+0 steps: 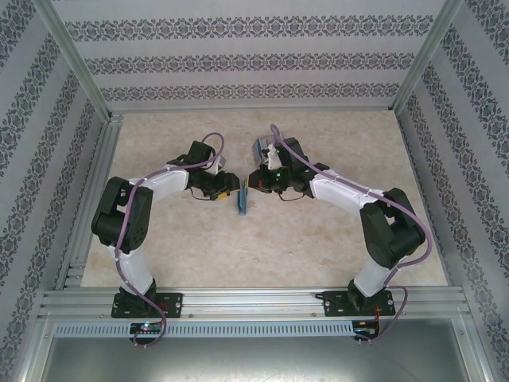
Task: Put the credit cards into the card holder
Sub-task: Open the card holder at the center of the table.
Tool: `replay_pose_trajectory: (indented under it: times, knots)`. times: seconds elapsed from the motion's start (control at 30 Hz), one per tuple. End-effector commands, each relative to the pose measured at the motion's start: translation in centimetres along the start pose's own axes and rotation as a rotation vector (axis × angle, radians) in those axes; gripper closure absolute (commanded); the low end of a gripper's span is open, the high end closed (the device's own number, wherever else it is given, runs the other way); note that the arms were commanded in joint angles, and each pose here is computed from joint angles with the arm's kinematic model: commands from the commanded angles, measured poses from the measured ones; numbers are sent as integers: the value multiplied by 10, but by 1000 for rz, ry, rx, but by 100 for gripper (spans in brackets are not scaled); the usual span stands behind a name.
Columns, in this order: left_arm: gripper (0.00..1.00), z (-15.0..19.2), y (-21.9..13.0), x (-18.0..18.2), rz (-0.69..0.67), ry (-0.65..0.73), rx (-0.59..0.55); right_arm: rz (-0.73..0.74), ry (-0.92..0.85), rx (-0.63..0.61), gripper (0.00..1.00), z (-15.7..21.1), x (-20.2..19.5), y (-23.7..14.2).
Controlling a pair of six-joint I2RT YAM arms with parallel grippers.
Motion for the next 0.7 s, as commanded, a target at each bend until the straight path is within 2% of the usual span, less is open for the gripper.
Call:
replay_pose_trajectory:
  times: [0.0, 0.17, 0.43, 0.57, 0.67]
  knots:
    - [61, 1, 5, -3, 4, 27, 10, 29, 15, -5, 100, 4, -14, -6]
    - [69, 1, 10, -2, 9, 24, 16, 81, 53, -1, 100, 15, -39, -15]
    - [92, 1, 14, -2, 28, 28, 27, 205, 89, 45, 96, 42, -86, -24]
    - [100, 2, 14, -2, 34, 31, 29, 271, 80, 51, 88, 47, -100, -34]
    - [100, 2, 13, -2, 39, 36, 27, 335, 45, 50, 75, 43, -103, -48]
Point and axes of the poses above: each hand's point on the last joint's axis, 136 mm out from that joint toward the fingers, its own y axis out along the fingers, its own x axis along the line the jaws close on, z = x × y, the point moved 2 cm from there along -y, back along the fingers, and after that the axes turned 14 degrees about -y, right-handed, at the moved point
